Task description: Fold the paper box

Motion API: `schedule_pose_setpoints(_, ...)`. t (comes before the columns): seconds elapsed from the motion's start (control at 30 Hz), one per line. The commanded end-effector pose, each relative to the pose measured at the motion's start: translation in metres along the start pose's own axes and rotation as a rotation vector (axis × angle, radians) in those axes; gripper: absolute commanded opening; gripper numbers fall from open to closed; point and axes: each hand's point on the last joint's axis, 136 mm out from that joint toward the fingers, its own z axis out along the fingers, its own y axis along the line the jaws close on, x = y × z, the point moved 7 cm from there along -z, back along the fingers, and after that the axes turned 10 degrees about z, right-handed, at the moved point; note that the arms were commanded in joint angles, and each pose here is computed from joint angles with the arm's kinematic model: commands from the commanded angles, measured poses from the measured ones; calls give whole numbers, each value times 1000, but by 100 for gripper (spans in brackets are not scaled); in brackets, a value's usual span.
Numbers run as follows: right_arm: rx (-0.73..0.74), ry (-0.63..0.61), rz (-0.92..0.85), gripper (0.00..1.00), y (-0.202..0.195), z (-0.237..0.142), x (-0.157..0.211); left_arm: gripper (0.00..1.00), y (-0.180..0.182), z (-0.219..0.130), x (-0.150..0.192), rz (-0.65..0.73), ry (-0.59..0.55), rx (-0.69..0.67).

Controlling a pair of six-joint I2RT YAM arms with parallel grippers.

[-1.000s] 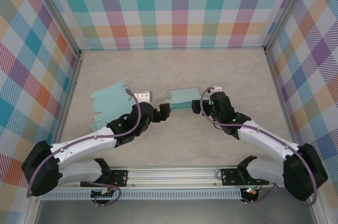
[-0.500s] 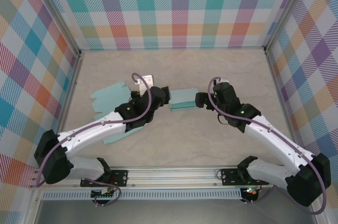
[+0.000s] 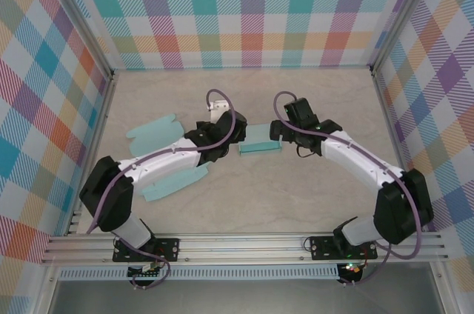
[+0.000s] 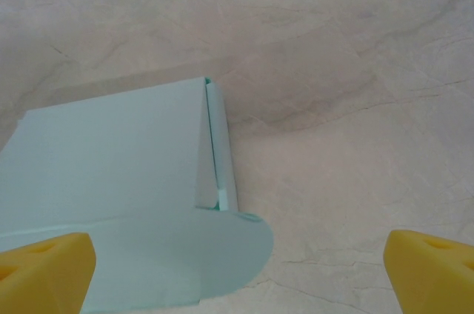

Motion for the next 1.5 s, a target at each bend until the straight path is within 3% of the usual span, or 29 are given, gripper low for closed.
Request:
schedule_pose_setpoints(0.0,1,27,-13,100,5,8,-7,100,-8,14,-7,-48,22,60)
schedule_pose_setpoints(0.43,57,128,1,100,-4,44,14,100,-27,49,34,-34,172,148)
schedule_pose_setpoints(1.13,102,241,35,100,-24,75,55,100,-19,66,85,-43,293,84)
schedule_pose_setpoints(1.47,54,238,40,100,-21,64,54,100,-18,59,77,-58,277,101)
